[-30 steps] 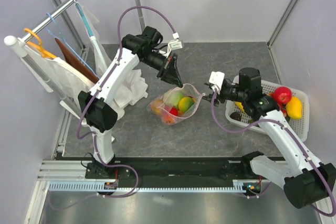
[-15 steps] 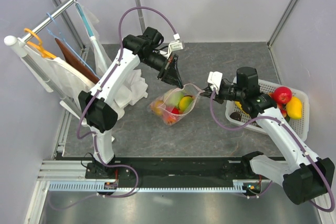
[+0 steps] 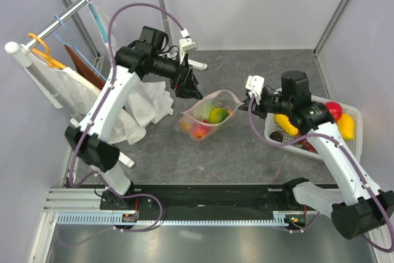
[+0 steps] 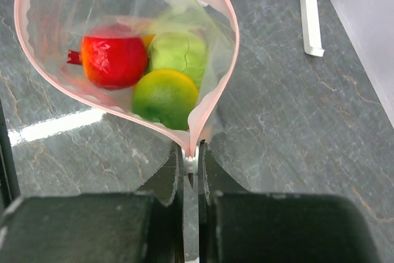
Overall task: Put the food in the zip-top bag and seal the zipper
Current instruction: Adjust the zipper food storage bag at the center of the board, then zip the zipper food storage bag at the center of the board.
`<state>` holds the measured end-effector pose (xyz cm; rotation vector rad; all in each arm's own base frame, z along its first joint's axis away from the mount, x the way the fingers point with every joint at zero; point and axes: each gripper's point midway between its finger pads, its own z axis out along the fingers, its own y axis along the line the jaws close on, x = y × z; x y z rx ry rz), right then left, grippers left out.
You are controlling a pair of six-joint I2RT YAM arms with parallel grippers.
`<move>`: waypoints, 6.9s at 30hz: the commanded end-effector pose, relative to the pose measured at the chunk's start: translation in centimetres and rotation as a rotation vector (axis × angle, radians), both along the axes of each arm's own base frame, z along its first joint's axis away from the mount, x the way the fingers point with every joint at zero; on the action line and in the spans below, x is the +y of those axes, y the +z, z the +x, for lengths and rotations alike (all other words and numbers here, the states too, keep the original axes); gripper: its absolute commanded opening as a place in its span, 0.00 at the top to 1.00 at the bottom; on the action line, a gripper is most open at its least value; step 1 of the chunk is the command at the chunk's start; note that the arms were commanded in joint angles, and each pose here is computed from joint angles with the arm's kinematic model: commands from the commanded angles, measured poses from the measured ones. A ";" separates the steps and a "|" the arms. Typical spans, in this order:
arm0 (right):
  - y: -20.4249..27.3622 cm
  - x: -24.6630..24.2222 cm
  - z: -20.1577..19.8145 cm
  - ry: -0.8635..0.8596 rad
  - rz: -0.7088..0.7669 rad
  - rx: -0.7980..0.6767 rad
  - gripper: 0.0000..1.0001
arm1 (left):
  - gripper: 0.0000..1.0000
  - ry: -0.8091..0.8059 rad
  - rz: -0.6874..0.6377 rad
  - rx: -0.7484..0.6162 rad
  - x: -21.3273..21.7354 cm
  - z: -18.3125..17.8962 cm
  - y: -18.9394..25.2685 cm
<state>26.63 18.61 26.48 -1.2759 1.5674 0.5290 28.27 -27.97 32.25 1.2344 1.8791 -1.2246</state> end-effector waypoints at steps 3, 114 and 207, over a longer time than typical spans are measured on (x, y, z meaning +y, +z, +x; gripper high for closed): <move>4.6 -0.4 -0.3 -0.044 -0.004 0.050 1.00 | 0.00 -0.005 0.029 -0.385 1.4 -3.1 3.4; 2.2 -2.1 0.4 -0.264 0.442 -0.026 1.00 | 0.98 0.193 0.137 -0.060 1.0 4.1 -1.7; 4.4 -2.1 -2.7 -0.142 0.321 -0.113 1.00 | 0.97 -0.181 0.127 -0.546 -7.6 -2.5 -1.6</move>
